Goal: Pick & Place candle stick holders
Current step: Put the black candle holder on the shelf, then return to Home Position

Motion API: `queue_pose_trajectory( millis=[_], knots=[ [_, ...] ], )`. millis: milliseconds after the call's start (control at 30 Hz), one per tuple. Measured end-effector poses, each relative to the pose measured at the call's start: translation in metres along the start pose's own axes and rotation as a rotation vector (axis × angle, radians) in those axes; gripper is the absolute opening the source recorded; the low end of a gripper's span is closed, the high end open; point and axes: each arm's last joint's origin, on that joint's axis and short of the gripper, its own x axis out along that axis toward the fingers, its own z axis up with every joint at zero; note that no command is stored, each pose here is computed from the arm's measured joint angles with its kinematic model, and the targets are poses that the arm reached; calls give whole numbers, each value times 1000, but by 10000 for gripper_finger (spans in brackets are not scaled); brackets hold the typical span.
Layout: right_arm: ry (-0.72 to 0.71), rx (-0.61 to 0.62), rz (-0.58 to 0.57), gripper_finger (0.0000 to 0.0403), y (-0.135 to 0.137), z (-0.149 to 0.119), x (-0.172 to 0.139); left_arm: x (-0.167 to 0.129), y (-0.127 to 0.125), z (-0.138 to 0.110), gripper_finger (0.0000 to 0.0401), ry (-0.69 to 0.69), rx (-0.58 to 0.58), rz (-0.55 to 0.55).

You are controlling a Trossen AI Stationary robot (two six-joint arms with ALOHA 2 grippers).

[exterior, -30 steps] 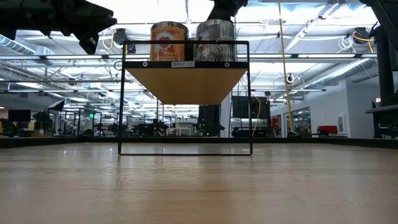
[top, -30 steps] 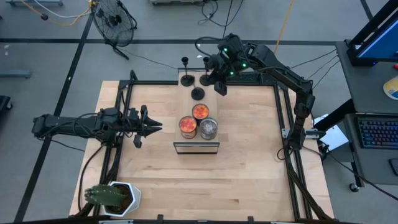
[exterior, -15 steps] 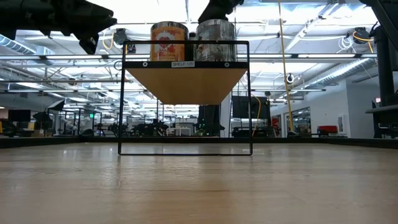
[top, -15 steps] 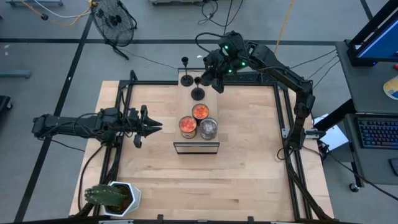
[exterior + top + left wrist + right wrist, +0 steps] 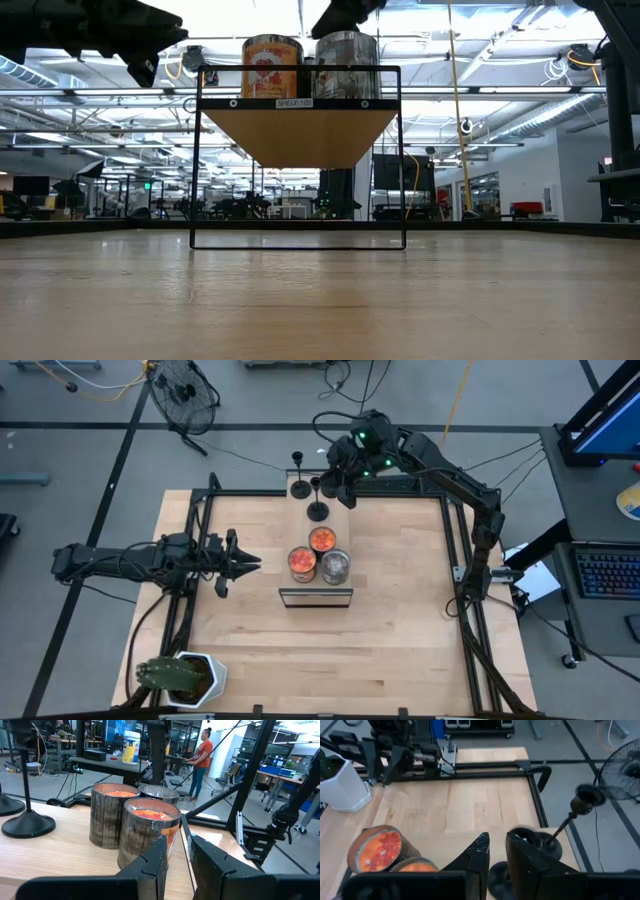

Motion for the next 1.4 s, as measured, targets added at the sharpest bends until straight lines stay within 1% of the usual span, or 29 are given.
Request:
queue_pose_trajectory(
  millis=[200,533,733,833,867,933,1000,1033,1133,1300,1400],
  knots=[
    [5,-23,4,55,-1,-1,9,0,0,0,88,0,0,0],
    [33,-12,5,55,-6,-6,17,0,0,0,88,0,4,0],
    [24,-16,1,55,-6,-5,16,0,0,0,88,-1,4,4],
    [33,-45,-16,55,-7,-5,16,0,0,0,88,-2,6,12],
    [41,-53,-44,55,-6,-5,12,0,0,0,88,-2,5,14],
    [92,-79,-130,54,-1,-6,-6,0,0,0,88,-2,-4,14],
    [117,-106,-225,54,4,-4,-30,0,0,0,88,-2,-8,14],
    [131,-109,-254,54,5,-4,-43,0,0,0,88,-1,-9,14],
    [137,-94,-270,54,8,-10,-68,0,0,0,88,0,1,14],
    [110,-62,-301,54,17,-27,-95,0,1,0,88,1,1,17],
    [81,-46,-324,54,24,-45,-107,0,1,0,88,0,-7,17]
  ],
)
